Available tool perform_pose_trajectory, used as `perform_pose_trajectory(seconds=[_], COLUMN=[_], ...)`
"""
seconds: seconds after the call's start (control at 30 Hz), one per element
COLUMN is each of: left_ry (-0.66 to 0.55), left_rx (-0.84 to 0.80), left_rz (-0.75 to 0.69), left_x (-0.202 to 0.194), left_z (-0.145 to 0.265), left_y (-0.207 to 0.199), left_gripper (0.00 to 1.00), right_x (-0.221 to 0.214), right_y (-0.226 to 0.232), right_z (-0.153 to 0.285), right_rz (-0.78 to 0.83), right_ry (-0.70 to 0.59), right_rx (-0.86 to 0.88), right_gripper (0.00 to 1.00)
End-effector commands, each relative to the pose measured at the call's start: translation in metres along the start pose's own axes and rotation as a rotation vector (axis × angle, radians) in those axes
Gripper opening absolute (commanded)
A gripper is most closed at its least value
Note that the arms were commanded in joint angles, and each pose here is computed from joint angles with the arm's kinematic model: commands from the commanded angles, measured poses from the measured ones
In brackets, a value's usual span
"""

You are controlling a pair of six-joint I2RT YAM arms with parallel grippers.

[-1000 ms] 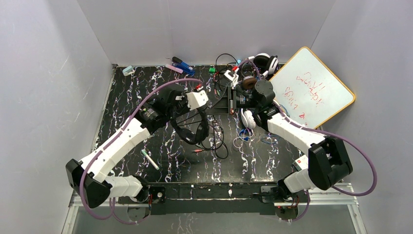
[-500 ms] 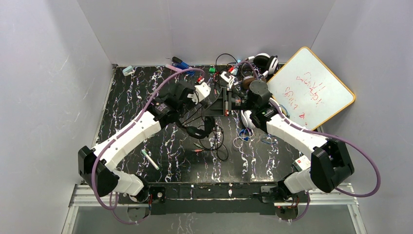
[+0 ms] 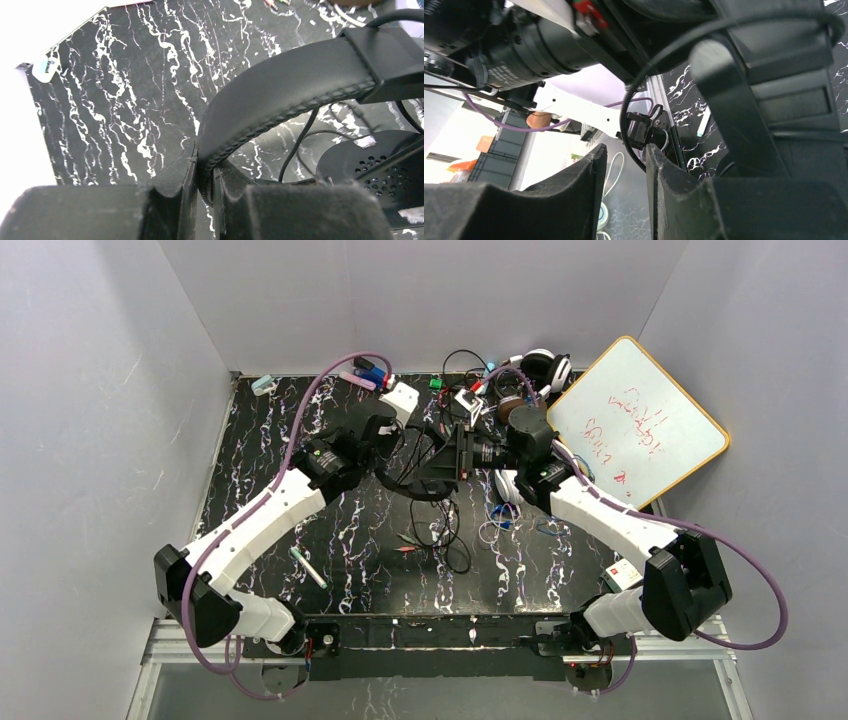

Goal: Wrap the headphones
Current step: Wrap the headphones cable around the headphones.

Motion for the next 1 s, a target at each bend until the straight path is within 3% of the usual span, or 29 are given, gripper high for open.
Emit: perform_pose_trajectory(seconds=[0.0, 0.23, 0.3, 0.47, 0.57, 0.67, 0.77, 0.87, 0.97], left_ry=[-0.138, -0.179, -0.180, -0.178, -0.163, -0.123, -0.069, -0.037, -0.059], left_rx=[0.061, 0.071, 0.086, 0.117, 0.163, 0.223, 0.255, 0.265, 0.262], left_rz=[0.236, 0.315, 0.335, 0.428, 0.505, 0.572, 0.603, 0.657, 0.733], left_x=[0.026, 0.030, 0.030, 0.032, 0.031, 0.027, 0.024, 0.024, 0.029], left_z=[0.022, 0.026, 0.027, 0.027, 0.028, 0.027, 0.022, 0.015, 0.015], left_y=[0.015, 0.017, 0.019, 0.021, 0.026, 0.031, 0.032, 0.031, 0.032], left_gripper=[0.00, 0.00, 0.00, 0.00, 0.00, 0.00, 0.00, 0.00, 0.00], right_x=[0.001, -0.001, -0.002, -0.006, -0.009, -0.014, -0.022, -0.033, -0.041], right_y=[0.013, 0.004, 0.005, 0.006, 0.002, 0.001, -0.004, -0.012, -0.023], right_z=[-0.004, -0.006, -0.006, -0.009, -0.011, -0.011, -0.010, -0.010, -0.009], right_rz=[0.125, 0.223, 0.240, 0.265, 0.261, 0.261, 0.254, 0.242, 0.230], right_ry=[-0.021, -0.081, -0.085, -0.073, -0.056, -0.038, -0.023, -0.016, -0.038], right_rx=[-0.014, -0.094, -0.092, -0.073, -0.071, -0.060, -0.055, -0.056, -0.065], right_gripper=[0.44, 0.44, 0.35, 0.26, 0.10, 0.05, 0.06, 0.16, 0.15])
Point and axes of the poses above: each gripper's point midway between its finger pads, its own z axis back along the fingers, its own y axis along the line the jaws close on, x = y × z, the point moved 4 cm from there along z, back along the fingers, and after that the axes turned 14 degrees about -z, right-handed, at the moved point
